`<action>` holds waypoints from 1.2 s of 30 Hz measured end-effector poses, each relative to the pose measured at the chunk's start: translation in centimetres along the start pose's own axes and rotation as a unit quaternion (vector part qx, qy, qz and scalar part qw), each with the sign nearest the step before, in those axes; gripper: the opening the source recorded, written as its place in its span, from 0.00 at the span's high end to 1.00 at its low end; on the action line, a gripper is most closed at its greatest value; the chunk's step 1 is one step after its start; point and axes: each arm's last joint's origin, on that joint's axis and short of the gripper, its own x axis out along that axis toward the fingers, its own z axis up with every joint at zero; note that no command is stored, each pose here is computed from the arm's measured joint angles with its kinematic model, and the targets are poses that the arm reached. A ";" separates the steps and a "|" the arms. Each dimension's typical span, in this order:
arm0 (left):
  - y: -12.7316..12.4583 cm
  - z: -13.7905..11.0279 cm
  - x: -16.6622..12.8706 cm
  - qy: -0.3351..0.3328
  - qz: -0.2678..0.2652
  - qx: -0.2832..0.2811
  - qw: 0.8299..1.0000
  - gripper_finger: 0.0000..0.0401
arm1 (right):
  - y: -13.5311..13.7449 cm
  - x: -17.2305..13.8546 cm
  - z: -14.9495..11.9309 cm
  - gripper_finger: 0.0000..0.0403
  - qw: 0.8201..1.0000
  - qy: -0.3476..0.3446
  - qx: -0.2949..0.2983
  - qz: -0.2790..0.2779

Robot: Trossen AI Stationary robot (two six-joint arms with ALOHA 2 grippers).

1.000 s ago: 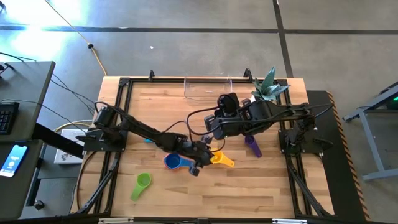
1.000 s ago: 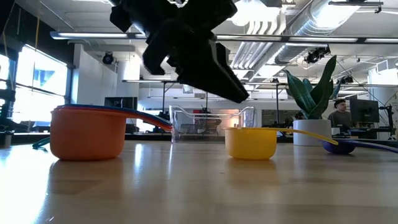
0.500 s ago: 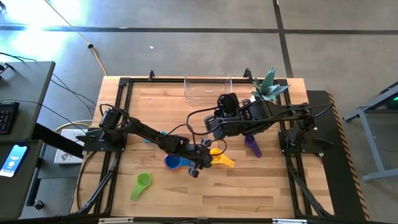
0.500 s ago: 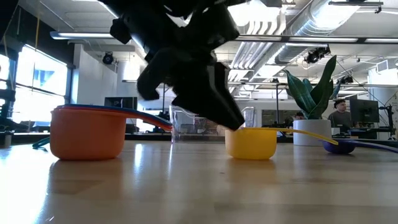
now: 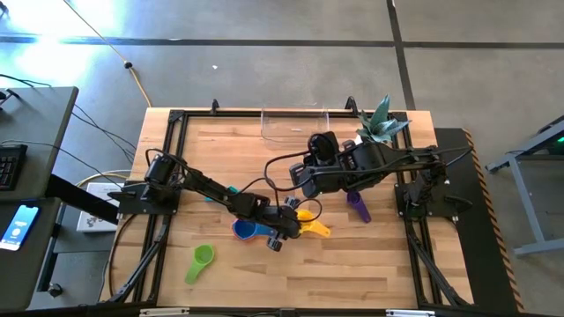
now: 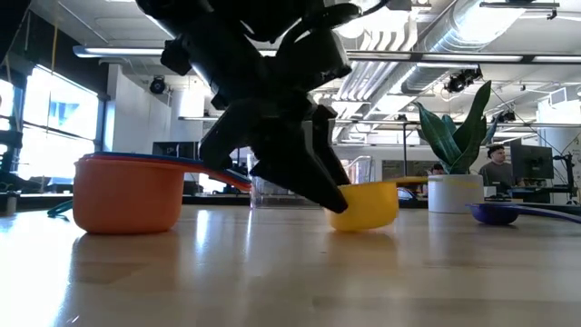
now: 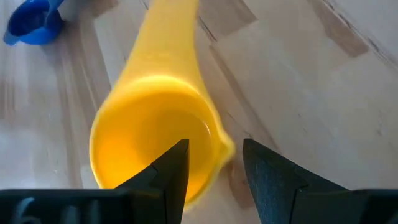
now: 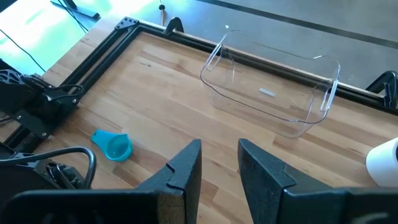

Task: Nest measuring cups in basket
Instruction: Stack the yellow measuring cup on top of the blue measuring cup

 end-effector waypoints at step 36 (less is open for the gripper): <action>1.2 2.0 -4.5 -0.020 0.020 -0.149 0.988 0.99 | 0.0 0.0 0.0 0.76 1.000 -0.010 0.003 -0.005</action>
